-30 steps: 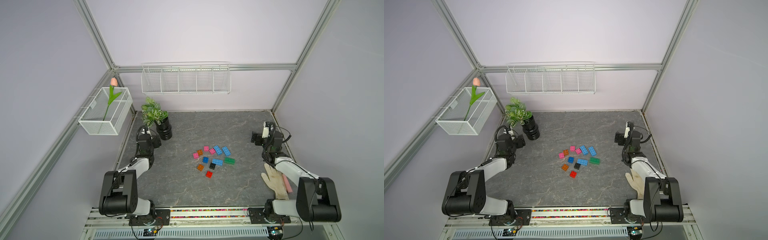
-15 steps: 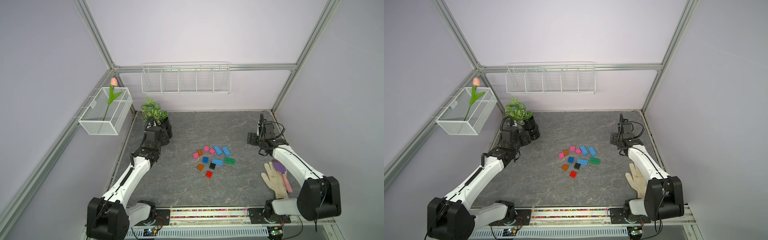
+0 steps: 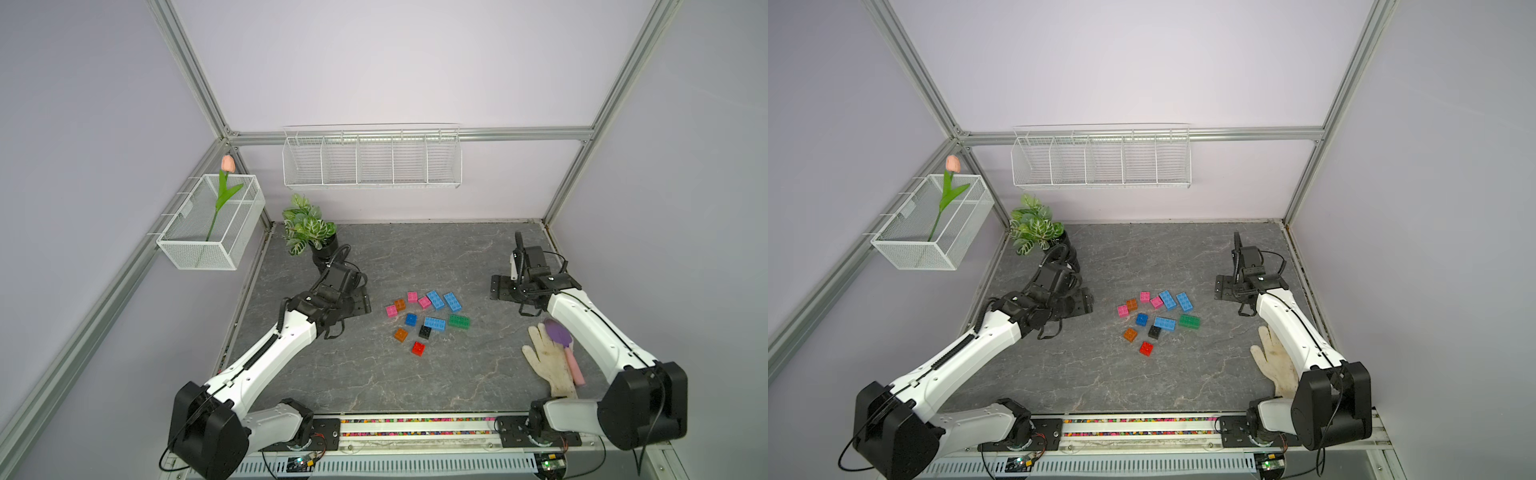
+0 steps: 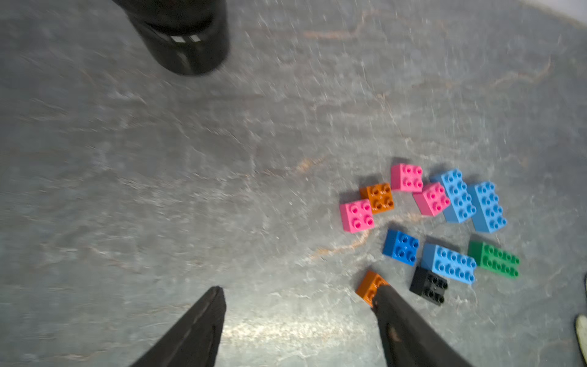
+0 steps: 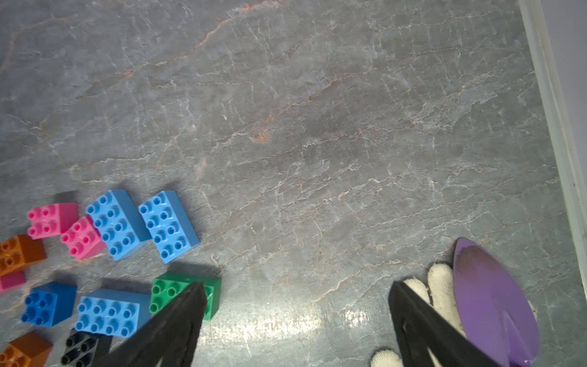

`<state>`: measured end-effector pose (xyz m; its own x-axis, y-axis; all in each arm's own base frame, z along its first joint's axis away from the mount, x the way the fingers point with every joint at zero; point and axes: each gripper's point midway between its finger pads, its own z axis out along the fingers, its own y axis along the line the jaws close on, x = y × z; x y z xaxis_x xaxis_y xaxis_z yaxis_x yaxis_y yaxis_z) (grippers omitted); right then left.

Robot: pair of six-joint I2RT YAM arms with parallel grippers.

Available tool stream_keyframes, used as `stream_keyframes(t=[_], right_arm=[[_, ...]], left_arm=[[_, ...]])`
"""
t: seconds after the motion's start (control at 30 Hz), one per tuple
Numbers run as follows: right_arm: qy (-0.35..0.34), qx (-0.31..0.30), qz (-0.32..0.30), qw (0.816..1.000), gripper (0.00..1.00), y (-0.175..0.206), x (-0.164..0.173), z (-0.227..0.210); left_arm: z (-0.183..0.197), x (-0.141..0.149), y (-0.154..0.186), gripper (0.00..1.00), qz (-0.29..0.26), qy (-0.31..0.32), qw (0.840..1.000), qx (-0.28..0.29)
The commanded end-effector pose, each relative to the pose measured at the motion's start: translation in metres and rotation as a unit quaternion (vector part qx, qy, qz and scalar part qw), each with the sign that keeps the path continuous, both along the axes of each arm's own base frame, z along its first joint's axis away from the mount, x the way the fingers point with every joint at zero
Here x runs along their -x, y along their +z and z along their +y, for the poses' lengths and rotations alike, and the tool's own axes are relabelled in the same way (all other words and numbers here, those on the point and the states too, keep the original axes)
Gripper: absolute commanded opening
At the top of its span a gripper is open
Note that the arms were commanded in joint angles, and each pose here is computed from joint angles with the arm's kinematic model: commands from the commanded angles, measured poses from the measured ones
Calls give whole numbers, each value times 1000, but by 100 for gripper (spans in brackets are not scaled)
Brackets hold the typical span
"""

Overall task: Assemble the letter p with lego
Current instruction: Pick up the lego brick from the center of the board.

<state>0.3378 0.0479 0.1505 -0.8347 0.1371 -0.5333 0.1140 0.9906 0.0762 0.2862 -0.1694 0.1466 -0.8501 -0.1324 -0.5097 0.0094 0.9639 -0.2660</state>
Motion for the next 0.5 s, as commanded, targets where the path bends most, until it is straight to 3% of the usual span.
stream_keyframes(t=[0.0, 0.2, 0.27, 0.47], right_arm=[[3, -23, 15, 1000, 97, -1, 3, 10], [7, -15, 21, 1000, 99, -16, 3, 9], [9, -16, 26, 999, 99, -22, 5, 9], [14, -15, 33, 999, 99, -28, 7, 9]], left_arm=[[-29, -5, -14, 67, 22, 0, 999, 38], [-66, -15, -46, 65, 46, -32, 998, 0], [-77, -20, -59, 60, 57, -38, 998, -1], [-93, -36, -76, 59, 57, -20, 998, -5]])
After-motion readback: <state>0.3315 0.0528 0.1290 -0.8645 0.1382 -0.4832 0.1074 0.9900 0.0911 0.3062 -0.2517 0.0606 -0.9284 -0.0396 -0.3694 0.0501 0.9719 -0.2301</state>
